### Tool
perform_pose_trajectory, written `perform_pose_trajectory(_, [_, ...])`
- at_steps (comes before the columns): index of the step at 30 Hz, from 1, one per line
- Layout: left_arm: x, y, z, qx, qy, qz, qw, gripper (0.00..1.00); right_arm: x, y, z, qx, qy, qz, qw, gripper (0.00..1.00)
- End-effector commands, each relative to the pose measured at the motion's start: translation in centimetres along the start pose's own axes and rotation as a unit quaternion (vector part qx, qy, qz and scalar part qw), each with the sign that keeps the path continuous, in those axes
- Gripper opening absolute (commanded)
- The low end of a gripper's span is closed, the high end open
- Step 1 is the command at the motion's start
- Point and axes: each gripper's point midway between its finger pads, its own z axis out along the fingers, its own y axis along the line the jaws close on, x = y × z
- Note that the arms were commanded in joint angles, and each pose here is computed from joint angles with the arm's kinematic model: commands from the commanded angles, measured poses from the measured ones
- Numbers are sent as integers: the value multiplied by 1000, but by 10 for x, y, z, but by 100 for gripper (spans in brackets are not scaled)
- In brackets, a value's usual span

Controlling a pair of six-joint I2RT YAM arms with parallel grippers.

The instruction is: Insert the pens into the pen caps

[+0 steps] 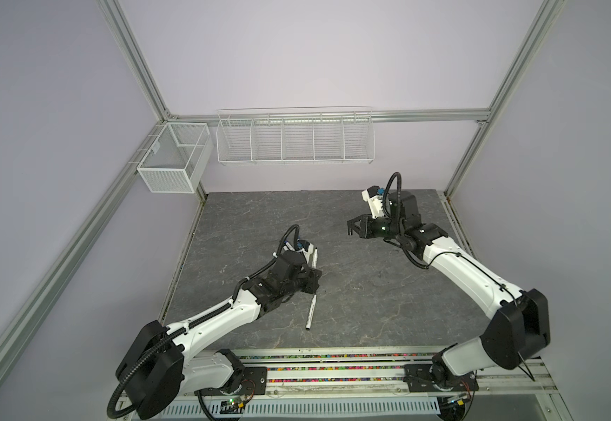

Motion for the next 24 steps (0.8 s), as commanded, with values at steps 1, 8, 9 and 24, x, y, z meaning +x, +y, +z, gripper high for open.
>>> perform_pose_trajectory(1, [-28, -40, 0, 84, -32, 55, 994, 0, -14, 35, -9, -88, -29, 16, 996, 7])
perform_pose_trajectory(8, [-37, -68, 8, 123, -34, 84, 988, 0, -15, 48, -10, -122, -28, 14, 992, 7])
perform_pose_trajectory(9, [-38, -70, 8, 125, -35, 85, 988, 0, -13, 50, -10, -126, -25, 12, 992, 7])
perform_pose_trajectory(24, [-46, -72, 8, 123, -50, 82, 988, 0, 24, 53, -5, -117, 26, -10, 993, 7])
